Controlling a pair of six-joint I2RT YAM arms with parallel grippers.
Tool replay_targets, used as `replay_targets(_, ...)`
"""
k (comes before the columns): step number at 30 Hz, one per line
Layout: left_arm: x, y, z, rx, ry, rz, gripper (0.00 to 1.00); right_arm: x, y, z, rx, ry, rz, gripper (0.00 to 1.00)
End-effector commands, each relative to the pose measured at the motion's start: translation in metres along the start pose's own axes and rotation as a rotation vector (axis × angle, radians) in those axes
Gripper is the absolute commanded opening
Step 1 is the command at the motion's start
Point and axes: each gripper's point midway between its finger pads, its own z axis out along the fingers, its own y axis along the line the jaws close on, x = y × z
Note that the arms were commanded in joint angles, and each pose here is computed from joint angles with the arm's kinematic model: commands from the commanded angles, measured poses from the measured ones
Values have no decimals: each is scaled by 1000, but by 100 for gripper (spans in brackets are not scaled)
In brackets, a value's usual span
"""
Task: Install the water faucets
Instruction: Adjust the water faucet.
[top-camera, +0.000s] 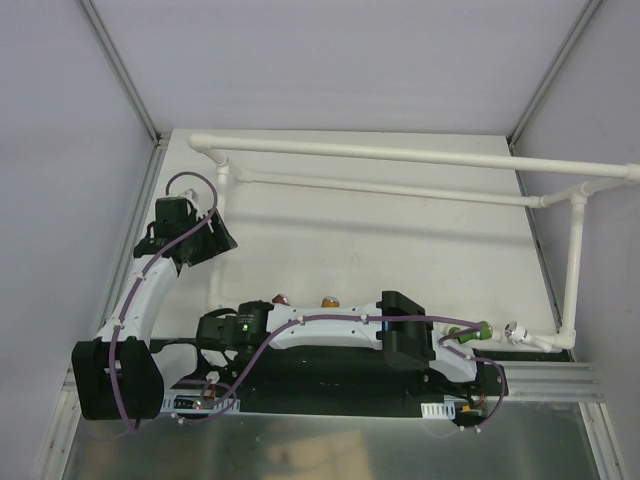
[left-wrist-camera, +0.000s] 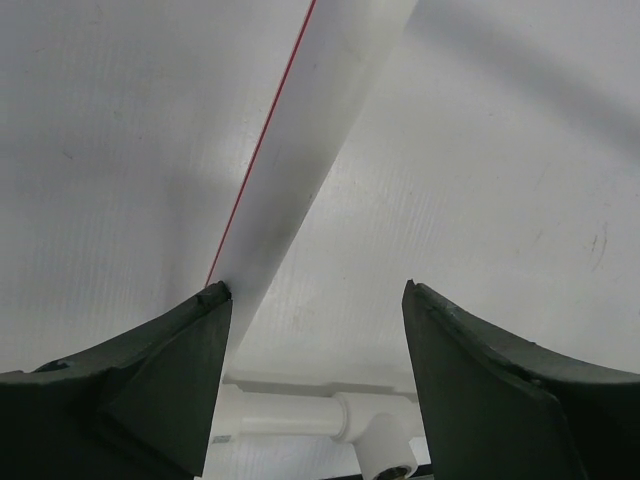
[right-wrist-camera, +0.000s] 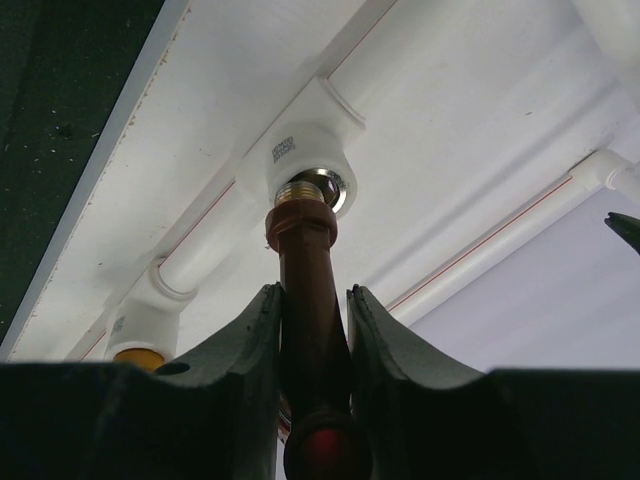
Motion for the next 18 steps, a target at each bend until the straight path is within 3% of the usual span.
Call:
replay_targets(1, -1, -19, -3, 50, 5, 26, 68, 14, 2, -10, -5, 33, 3, 0)
replay_targets(11, 15, -41, 5, 91, 70, 101, 62, 16, 3, -11, -9, 41, 4, 0)
replay_targets(18, 1, -33, -10, 23, 15, 171, 67, 15, 5, -8, -14, 43, -4, 0)
